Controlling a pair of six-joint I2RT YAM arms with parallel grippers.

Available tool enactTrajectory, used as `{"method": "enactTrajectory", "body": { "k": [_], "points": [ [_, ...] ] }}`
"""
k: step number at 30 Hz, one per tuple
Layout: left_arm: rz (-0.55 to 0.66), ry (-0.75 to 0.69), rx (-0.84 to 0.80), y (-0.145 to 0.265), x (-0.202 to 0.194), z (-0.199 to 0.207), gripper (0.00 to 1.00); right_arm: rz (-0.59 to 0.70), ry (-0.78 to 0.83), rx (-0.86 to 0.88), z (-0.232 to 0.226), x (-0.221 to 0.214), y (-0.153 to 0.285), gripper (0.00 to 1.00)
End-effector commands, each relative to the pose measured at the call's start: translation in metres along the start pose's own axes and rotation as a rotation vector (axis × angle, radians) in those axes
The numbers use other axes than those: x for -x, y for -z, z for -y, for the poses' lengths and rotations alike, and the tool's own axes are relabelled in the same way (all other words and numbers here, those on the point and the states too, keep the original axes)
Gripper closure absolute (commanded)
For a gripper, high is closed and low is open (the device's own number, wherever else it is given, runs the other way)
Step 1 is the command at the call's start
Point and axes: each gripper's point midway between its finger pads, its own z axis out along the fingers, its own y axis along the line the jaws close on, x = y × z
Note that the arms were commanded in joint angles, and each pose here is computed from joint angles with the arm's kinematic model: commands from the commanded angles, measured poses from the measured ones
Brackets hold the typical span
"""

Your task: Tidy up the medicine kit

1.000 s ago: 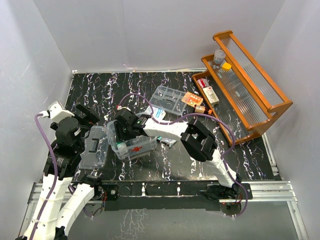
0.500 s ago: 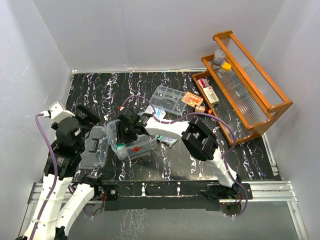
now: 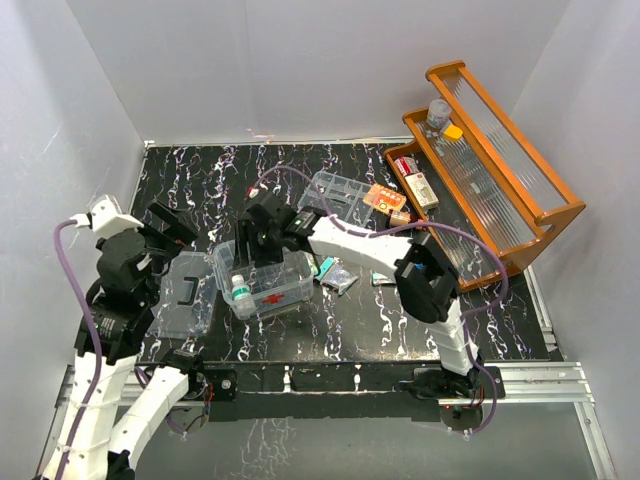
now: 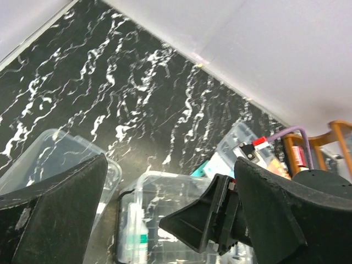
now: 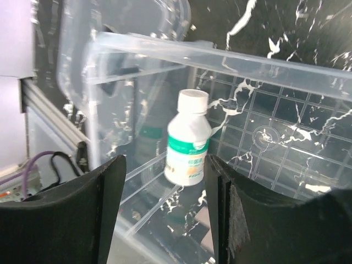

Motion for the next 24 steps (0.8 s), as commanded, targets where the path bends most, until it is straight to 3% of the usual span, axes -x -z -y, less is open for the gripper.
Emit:
{"method": "enactTrajectory", "body": {
  "k": [1, 4, 7, 9, 12, 19, 24],
  "points": [
    [0.018, -0.009, -0.098, 0.018, 0.026, 0.022, 0.01, 0.211, 0.08, 0.098, -0.043, 0.054, 0.071, 0.43],
    [0.026, -0.059, -0.179, 0.024, 0.033, 0.036, 0.01, 0.339, 0.073, -0.043, -0.006, 0.074, 0.094, 0.43],
    [0.01, -0.148, -0.383, 0.037, 0.032, 0.068, 0.01, 0.48, 0.085, -0.159, 0.029, 0.094, 0.127, 0.42],
    [-0.014, -0.172, -0.514, 0.047, 0.026, 0.088, 0.01, 0.595, 0.105, -0.217, 0.044, 0.107, 0.166, 0.38],
    [-0.052, -0.177, -0.643, 0.055, 0.015, 0.107, 0.01, 0.669, 0.12, -0.345, 0.087, 0.114, 0.193, 0.33],
    [-0.08, -0.137, -0.704, 0.047, 0.005, 0.121, 0.01, 0.751, -0.084, -0.628, 0.2, 0.106, 0.226, 0.33],
    [-0.125, -0.138, -0.713, 0.04, -0.005, 0.126, 0.01, 0.893, -0.318, -0.692, 0.248, 0.11, 0.231, 0.31]
  ]
}}
